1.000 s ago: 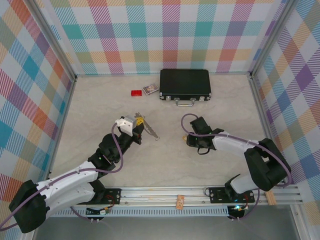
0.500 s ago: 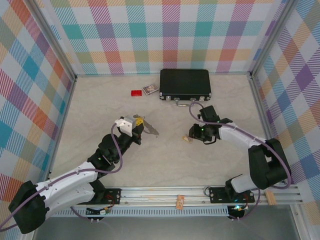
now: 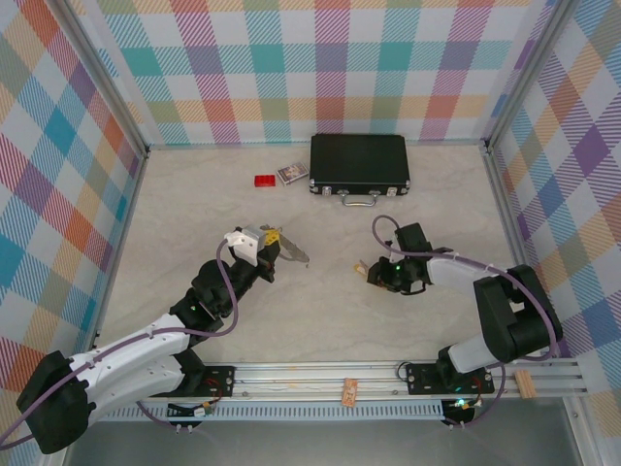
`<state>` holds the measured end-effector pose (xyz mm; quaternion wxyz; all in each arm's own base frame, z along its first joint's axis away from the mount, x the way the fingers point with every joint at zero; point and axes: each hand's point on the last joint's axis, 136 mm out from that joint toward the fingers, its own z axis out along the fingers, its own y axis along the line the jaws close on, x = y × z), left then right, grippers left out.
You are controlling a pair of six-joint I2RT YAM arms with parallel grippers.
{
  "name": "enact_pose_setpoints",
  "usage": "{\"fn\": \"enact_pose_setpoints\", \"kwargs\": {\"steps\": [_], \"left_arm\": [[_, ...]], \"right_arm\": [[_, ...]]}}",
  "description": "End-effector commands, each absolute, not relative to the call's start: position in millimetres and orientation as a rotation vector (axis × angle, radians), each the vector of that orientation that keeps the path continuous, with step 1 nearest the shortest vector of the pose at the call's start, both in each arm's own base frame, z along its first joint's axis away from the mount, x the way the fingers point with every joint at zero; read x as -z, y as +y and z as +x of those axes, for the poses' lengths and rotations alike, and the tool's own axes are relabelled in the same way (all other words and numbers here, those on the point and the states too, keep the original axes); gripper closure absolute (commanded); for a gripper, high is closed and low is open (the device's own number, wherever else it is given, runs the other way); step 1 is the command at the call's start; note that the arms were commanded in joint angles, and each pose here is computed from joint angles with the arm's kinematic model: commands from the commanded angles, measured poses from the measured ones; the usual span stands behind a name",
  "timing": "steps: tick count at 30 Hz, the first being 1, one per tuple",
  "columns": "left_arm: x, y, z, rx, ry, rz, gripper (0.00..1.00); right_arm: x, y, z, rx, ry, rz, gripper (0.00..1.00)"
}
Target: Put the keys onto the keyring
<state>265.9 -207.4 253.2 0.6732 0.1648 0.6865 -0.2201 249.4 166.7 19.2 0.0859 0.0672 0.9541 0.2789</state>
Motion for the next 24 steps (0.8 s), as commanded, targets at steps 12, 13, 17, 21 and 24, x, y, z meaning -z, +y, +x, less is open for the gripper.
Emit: {"fn": "enact_pose_setpoints", "kwargs": {"steps": [12, 13, 17, 21, 24], "left_arm": [[-262.7, -207.5, 263.6, 0.527, 1.515, 0.361, 1.00], [-262.6, -207.4, 263.6, 0.526, 1.515, 0.361, 1.00], [-261.9, -207.6, 263.8, 0.525, 1.516, 0.362, 1.00], [-262.1, -207.4, 264.3, 0.524, 1.517, 0.360, 1.00], [-261.8, -207.7, 264.5, 0.524, 1.517, 0.360, 1.00]], "right_arm": [[-26.3, 170.5, 269.5, -0.915, 2.769, 0.181, 0.81], [-26.2, 170.9, 270.1, -0.919, 2.769, 0.177, 0.81], [-24.5, 172.6, 268.5, -0.927, 2.786, 0.154, 0.84], [-24.2, 171.7, 269.2, -0.913, 2.793, 0.136, 0.84], [-24.3, 173.4, 270.2, -0.919, 2.798, 0.123, 0.84]]}}
